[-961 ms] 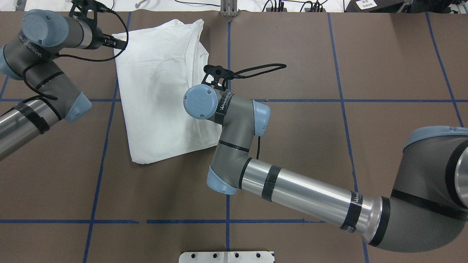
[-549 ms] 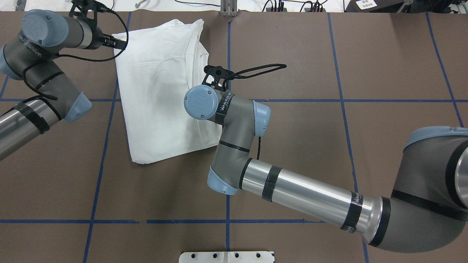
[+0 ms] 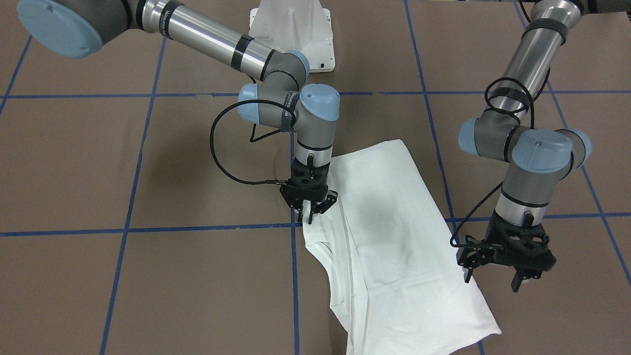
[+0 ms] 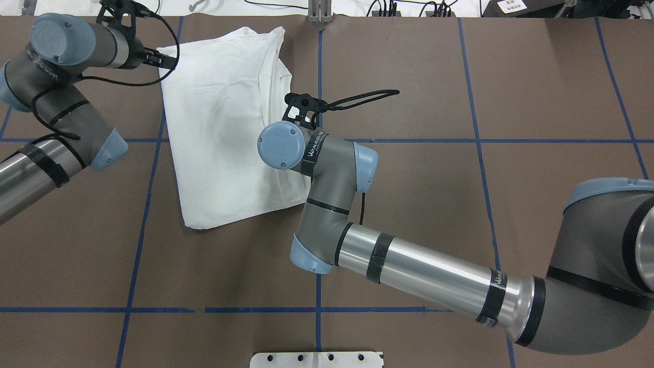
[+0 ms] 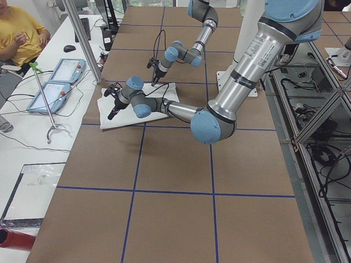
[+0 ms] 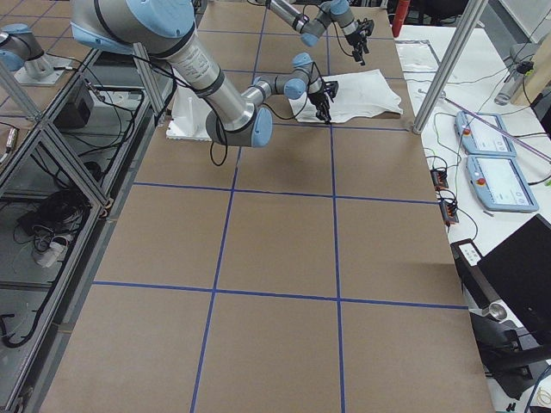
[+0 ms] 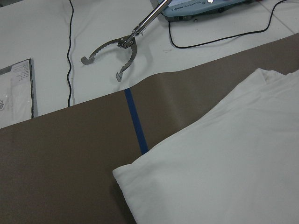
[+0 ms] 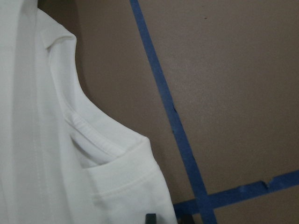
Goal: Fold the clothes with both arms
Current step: 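Fold the held side edge toward the shirt middle with the right gripper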
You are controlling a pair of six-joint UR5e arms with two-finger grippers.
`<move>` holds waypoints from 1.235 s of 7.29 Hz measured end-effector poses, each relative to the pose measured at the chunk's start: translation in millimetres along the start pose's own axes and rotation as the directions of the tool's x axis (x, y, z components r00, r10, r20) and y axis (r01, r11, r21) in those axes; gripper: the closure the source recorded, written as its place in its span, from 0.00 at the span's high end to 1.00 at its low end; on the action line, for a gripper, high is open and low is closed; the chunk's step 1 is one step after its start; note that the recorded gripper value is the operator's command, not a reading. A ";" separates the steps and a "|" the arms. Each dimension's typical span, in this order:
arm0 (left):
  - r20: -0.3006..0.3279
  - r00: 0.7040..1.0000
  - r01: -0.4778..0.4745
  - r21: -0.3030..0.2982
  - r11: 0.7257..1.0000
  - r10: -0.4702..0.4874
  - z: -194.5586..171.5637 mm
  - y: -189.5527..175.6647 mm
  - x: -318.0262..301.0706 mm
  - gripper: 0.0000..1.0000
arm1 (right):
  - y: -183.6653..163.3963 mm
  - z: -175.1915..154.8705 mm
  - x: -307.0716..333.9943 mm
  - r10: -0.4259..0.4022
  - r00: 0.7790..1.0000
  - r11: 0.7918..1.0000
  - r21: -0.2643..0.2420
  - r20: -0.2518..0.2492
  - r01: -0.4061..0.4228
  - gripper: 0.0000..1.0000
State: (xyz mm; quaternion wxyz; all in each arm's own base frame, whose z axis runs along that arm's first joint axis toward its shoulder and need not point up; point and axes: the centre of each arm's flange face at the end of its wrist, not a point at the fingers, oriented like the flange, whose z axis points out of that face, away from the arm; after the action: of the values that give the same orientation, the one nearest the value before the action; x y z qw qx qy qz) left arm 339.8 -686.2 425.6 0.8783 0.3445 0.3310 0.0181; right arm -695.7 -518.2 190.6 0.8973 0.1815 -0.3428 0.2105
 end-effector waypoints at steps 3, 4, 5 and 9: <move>0.000 1.000 0.000 0.000 1.000 0.000 0.0 0.0 0.0 1.00 | -1.7 -7.1 1.2 -0.031 0.999 1.000 0.001 0.013 0.031 0.00; 0.000 1.000 0.000 0.000 1.000 0.000 0.0 0.0 0.0 1.00 | -1.0 -13.0 19.0 -0.040 0.999 0.999 0.001 0.031 0.040 0.00; 0.000 1.000 0.000 0.000 1.000 0.000 0.0 0.0 0.0 1.00 | 10.9 -18.0 55.4 -0.052 0.998 0.999 0.006 0.046 0.051 0.00; -0.001 1.000 0.000 -0.001 1.000 0.000 0.1 1.3 -0.2 1.00 | 98.8 -80.2 171.5 -0.132 0.988 0.991 0.036 0.077 0.129 0.45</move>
State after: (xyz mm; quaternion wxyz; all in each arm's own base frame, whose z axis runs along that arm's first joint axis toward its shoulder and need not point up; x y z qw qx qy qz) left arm 340.0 -685.3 426.6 0.8783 0.3443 0.3313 0.0185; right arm -586.1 -353.6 271.0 0.8920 0.2255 -0.3622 0.1491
